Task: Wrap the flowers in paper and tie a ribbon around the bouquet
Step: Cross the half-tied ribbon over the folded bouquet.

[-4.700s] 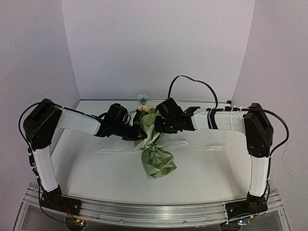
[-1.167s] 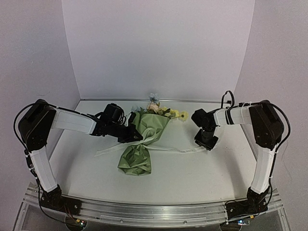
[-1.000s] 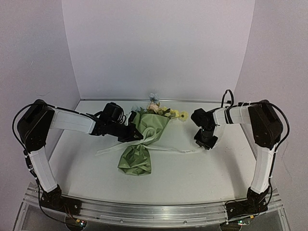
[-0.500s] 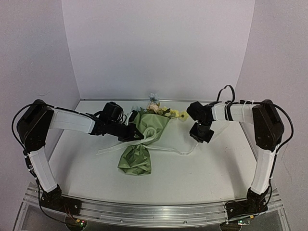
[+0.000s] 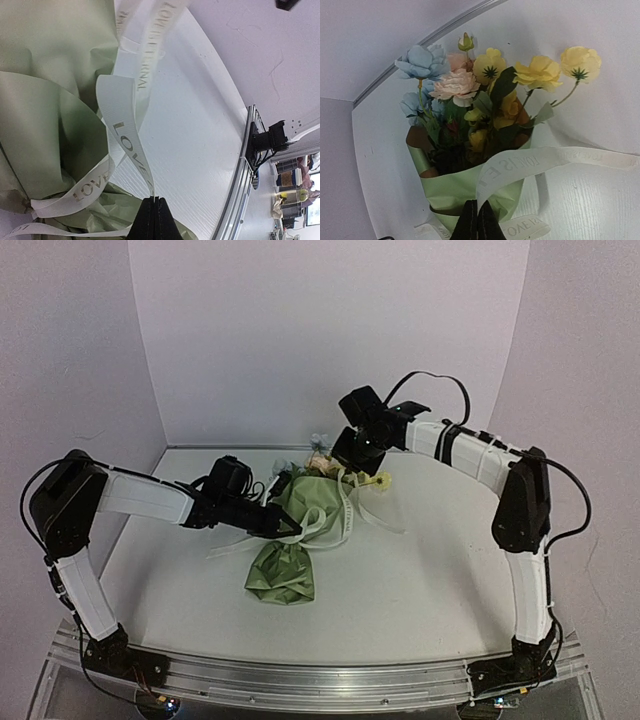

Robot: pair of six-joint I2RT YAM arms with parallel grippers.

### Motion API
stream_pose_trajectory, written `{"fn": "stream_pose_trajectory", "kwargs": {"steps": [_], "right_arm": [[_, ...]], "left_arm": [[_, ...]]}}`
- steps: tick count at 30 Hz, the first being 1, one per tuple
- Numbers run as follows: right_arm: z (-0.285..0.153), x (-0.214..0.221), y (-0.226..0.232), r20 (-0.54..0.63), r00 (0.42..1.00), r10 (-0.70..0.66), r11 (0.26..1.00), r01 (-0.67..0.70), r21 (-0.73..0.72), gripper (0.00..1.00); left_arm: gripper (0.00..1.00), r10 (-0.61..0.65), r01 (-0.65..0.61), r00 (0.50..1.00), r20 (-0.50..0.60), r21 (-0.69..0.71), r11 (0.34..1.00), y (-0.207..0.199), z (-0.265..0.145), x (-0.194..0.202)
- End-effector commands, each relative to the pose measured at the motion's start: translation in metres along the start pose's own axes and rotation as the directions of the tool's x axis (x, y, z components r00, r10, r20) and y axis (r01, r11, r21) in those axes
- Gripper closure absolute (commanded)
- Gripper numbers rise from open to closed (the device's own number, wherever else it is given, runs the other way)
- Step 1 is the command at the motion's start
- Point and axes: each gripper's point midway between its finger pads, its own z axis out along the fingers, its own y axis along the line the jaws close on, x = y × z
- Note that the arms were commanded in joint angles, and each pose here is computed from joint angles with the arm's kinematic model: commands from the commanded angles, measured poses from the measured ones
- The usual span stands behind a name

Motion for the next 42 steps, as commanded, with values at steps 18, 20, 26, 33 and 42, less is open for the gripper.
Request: {"fn": "stream_pose_trajectory", "kwargs": {"steps": [18, 20, 26, 33, 42], "right_arm": [[0.012, 0.037, 0.142, -0.126, 0.992, -0.001, 0.872, -0.061, -0.486, 1.0], [0.011, 0.046, 0.145, -0.158, 0.987, -0.038, 0.855, -0.049, -0.516, 1.0], [0.009, 0.053, 0.136, -0.253, 0.963, -0.096, 0.821, -0.067, -0.567, 1.0], [-0.001, 0.066, 0.137, -0.334, 0.924, -0.184, 0.778, -0.071, -0.625, 1.0], [0.003, 0.091, 0.131, -0.406, 0.877, -0.257, 0.76, -0.076, -0.646, 1.0]], "left_arm": [[0.97, 0.133, -0.136, 0.99, 0.046, 0.054, 0.989, -0.023, -0.002, 0.012], [0.98, 0.109, -0.11, 0.993, 0.042, 0.024, 0.994, -0.013, 0.002, 0.014], [0.98, 0.054, -0.056, 0.992, 0.117, 0.017, 0.998, -0.007, 0.004, 0.007], [0.98, -0.01, -0.001, 0.985, 0.173, 0.06, 0.998, 0.0, 0.002, -0.004], [0.97, -0.116, 0.081, 0.977, 0.179, 0.192, 0.978, 0.005, 0.003, -0.018]]}}
